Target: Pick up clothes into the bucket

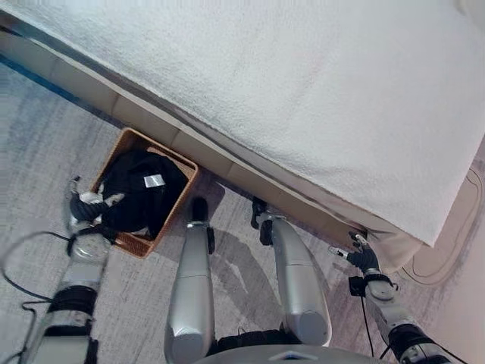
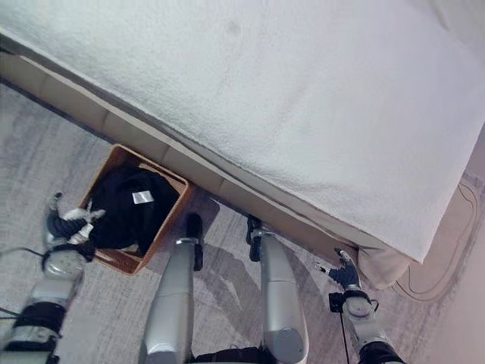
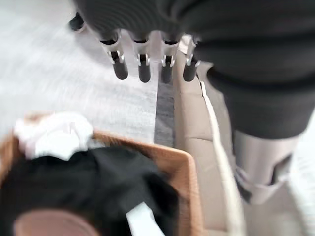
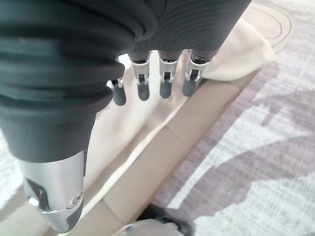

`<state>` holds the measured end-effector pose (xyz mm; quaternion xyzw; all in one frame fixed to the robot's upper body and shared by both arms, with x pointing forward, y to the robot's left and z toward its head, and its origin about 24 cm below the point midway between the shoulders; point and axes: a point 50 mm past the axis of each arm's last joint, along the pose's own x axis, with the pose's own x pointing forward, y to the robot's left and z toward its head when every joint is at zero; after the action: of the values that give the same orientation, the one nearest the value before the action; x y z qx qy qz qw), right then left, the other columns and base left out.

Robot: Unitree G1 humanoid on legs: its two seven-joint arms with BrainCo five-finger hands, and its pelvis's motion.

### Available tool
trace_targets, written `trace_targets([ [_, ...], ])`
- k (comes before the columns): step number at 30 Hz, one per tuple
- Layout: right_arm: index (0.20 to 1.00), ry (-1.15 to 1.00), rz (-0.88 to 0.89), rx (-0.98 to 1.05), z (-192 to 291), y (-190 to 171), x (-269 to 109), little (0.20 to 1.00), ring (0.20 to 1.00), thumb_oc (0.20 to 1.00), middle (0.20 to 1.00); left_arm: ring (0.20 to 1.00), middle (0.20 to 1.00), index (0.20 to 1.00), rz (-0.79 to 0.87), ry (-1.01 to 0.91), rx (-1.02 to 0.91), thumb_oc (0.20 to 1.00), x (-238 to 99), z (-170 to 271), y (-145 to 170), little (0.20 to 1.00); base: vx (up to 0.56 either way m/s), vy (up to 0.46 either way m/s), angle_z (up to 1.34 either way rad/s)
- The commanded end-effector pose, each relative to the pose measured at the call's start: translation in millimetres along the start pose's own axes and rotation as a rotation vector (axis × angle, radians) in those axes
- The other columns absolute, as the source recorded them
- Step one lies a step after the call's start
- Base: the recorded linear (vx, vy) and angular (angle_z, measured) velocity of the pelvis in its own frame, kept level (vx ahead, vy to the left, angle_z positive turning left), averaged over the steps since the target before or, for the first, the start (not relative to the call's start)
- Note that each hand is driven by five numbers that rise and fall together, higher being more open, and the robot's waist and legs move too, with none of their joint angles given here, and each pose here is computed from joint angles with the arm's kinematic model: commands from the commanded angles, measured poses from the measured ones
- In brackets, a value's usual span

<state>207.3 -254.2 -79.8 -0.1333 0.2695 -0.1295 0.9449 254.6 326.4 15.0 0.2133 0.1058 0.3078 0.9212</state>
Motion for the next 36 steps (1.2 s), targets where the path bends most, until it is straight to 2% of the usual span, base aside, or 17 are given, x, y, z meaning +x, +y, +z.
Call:
trace_targets([
  [1, 1.0, 0.019, -0.124, -0.031, -3.7, -42.9, 0.9, 1.0, 1.0, 1.0, 1.0, 1.0, 1.0, 1.0, -0.051, 0.0, -0.189, 1.0, -7.2, -5.3, -5.3, 1.0, 0.05, 0.005, -0.04],
  [4, 1.0, 0.053, -0.126, -0.037, -12.1, -46.3, -1.4, 1.0, 1.0, 1.0, 1.0, 1.0, 1.0, 1.0, -0.125, 0.016, -0.283, 1.0, -18.5, -12.0, -12.2, 1.0, 0.09, 0.005, -0.01],
  [11, 1.0, 0.215, -0.07, -0.099, -52.3, -40.3, -16.5, 1.0, 1.0, 1.0, 1.0, 1.0, 1.0, 1.0, -0.179, 0.105, -0.402, 1.0, -33.9, -34.0, -18.0, 1.0, 0.1, -0.037, -0.05],
  [17, 1.0, 0.283, 0.01, -0.099, -73.0, -25.9, -29.9, 1.0, 1.0, 1.0, 1.0, 1.0, 1.0, 1.0, -0.272, 0.311, -0.255, 1.0, -64.0, -83.2, -34.4, 1.0, 0.08, -0.056, -0.02],
  [24, 1.0, 0.338, 0.084, -0.093, -84.7, -10.1, -36.4, 1.0, 1.0, 1.0, 1.0, 1.0, 1.0, 1.0, -0.494, 0.624, 0.056, 1.0, -130.7, -149.9, -55.5, 1.0, 0.05, -0.019, -0.05],
  [26, 1.0, 0.349, 0.09, -0.09, -86.4, -8.8, -37.1, 1.0, 1.0, 1.0, 1.0, 1.0, 1.0, 1.0, -0.519, 0.647, 0.075, 1.0, -137.5, -154.2, -57.3, 1.0, 0.04, -0.016, -0.06],
  [27, 1.0, 0.39, 0.112, -0.094, -94.3, -4.3, -41.6, 1.0, 1.0, 1.0, 1.0, 1.0, 1.0, 1.0, -0.581, 0.686, 0.116, 1.0, -153.2, -161.4, -63.7, 1.0, 0.05, -0.021, -0.04],
  [32, 1.0, 0.464, 0.145, -0.094, -107.5, 5.1, -50.2, 1.0, 1.0, 1.0, 1.0, 1.0, 1.0, 1.0, -0.648, 0.783, 0.106, 1.0, -180.3, -171.9, -73.9, 1.0, 0.03, -0.027, 0.02],
  [36, 1.0, 0.484, 0.168, -0.118, -110.3, 8.5, -51.8, 1.0, 1.0, 1.0, 1.0, 1.0, 1.0, 1.0, -0.703, 0.796, 0.153, 1.0, -186.1, -174.6, -75.3, 1.0, 0.02, -0.007, -0.01],
])
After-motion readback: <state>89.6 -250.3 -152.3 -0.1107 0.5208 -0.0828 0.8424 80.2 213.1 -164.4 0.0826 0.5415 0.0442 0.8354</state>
